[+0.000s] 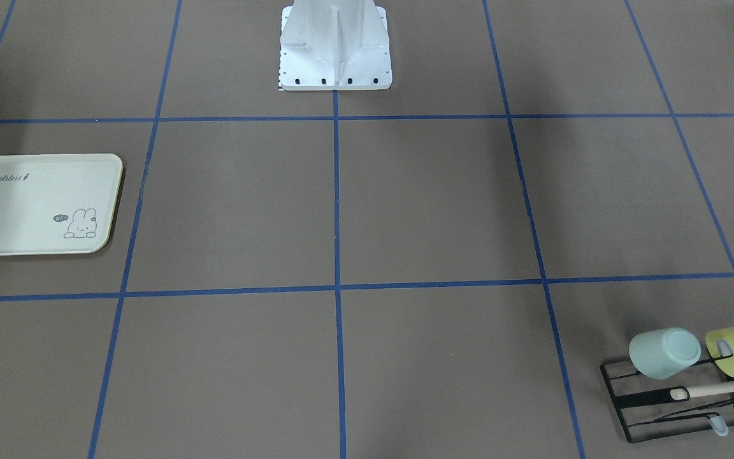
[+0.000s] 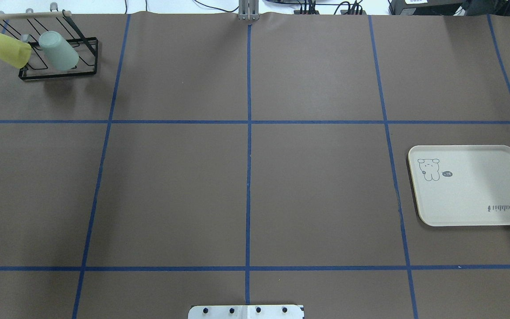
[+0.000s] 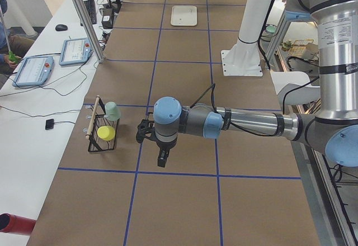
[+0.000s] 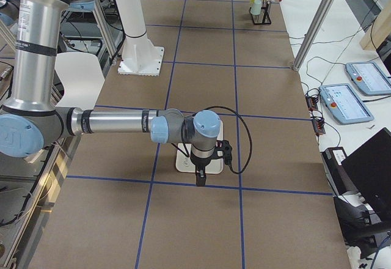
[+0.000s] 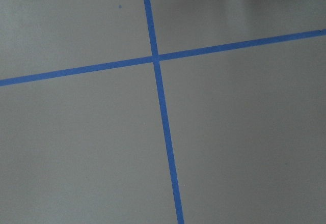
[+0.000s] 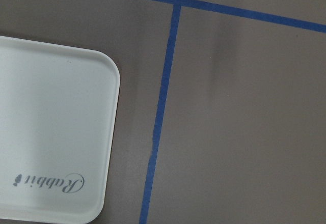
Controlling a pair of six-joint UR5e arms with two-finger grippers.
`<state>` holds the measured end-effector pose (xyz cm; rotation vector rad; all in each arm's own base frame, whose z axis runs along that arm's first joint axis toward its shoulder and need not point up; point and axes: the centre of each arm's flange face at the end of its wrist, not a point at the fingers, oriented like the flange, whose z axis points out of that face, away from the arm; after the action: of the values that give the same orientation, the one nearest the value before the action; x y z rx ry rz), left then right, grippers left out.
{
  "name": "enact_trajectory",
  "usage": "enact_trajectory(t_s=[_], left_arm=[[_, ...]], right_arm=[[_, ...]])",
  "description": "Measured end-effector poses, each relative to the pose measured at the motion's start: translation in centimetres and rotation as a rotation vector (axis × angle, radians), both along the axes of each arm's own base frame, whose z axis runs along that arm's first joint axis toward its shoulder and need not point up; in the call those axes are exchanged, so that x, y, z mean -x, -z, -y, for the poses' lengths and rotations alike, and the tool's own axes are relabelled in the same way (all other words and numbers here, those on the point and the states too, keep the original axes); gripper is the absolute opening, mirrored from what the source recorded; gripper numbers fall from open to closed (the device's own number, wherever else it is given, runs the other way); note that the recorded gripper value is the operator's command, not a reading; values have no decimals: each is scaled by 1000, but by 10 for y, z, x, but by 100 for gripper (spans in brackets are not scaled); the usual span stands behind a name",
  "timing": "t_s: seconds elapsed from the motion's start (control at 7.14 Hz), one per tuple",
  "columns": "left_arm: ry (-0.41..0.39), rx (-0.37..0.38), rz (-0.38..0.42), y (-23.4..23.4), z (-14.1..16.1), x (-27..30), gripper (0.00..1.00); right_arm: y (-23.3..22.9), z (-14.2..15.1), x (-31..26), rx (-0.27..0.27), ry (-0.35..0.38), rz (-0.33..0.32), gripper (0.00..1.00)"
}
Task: Left arm grabs green cup and hands to right arm on tray
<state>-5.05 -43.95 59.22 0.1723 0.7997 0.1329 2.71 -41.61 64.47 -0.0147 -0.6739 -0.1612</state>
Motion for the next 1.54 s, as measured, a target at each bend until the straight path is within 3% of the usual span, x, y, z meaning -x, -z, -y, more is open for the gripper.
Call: enact_trajectory(t_s=[0.28, 0.7, 0.98, 1.12, 1.54], left_arm=[[0, -76, -4, 31, 25, -1, 100], [2, -318, -4, 104, 90, -3, 100], [11, -405, -12, 113, 120, -6, 100], [38, -413, -30, 117, 135, -11, 100], [77, -324, -124, 158, 174, -87, 100]], right_arm=[[0, 0, 0, 0, 1, 0, 100], [-1, -1, 0, 1, 1, 0, 100], [-1, -1, 0, 2, 1, 0, 100], [-1, -1, 0, 2, 1, 0, 100], [-1, -2, 0, 2, 1, 0, 100]])
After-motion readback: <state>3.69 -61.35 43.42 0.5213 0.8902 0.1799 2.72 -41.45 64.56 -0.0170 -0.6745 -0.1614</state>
